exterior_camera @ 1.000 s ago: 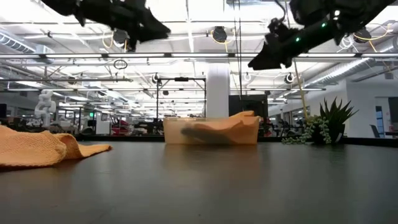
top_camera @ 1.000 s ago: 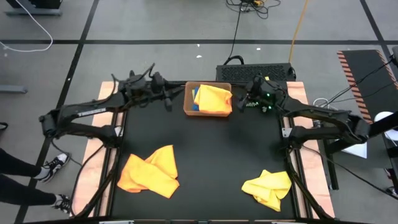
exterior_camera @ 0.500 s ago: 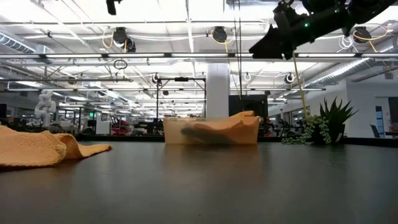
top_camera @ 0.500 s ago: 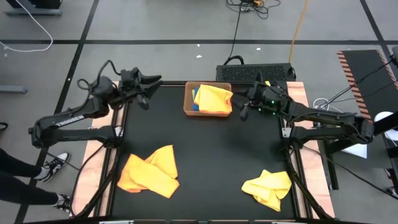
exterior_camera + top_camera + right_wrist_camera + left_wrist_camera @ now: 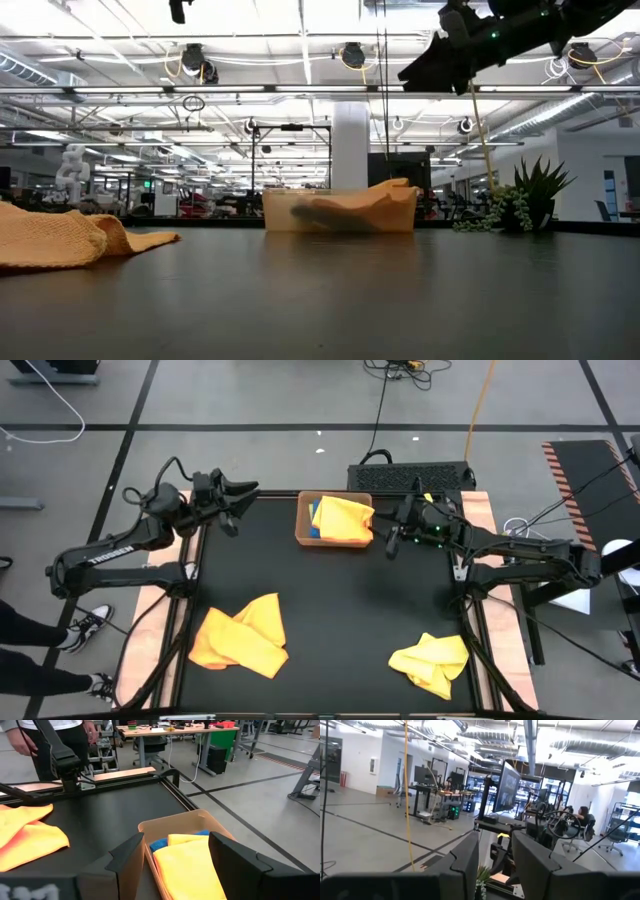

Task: Fold microfiber towels
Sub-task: Fold the orange microfiber towel

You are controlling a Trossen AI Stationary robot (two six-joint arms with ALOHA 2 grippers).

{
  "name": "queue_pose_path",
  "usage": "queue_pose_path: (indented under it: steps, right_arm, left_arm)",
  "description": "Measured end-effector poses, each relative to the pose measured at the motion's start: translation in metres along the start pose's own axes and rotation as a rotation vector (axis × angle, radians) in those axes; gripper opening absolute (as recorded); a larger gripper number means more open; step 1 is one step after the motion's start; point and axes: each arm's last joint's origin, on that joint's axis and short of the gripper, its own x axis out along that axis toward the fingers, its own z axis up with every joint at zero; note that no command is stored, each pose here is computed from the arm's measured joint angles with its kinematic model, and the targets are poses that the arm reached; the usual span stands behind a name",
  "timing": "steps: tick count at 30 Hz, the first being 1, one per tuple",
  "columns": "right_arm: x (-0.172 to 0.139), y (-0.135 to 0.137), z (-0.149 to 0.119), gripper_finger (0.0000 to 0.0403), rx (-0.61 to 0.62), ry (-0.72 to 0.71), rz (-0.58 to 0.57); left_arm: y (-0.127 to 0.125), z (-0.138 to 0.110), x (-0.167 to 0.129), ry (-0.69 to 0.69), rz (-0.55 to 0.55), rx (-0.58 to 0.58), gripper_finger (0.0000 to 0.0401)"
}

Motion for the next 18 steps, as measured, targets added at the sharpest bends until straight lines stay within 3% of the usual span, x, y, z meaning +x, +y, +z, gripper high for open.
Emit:
queue_pose_path:
  steps: [18]
  right_arm:
    - [-0.002, 0.020, 0.000, 0.0212, 0.004, -0.001, 0.090]
  left_arm:
    - [0.000, 0.000, 0.000, -0.004, -0.001, -0.002, 0.0118]
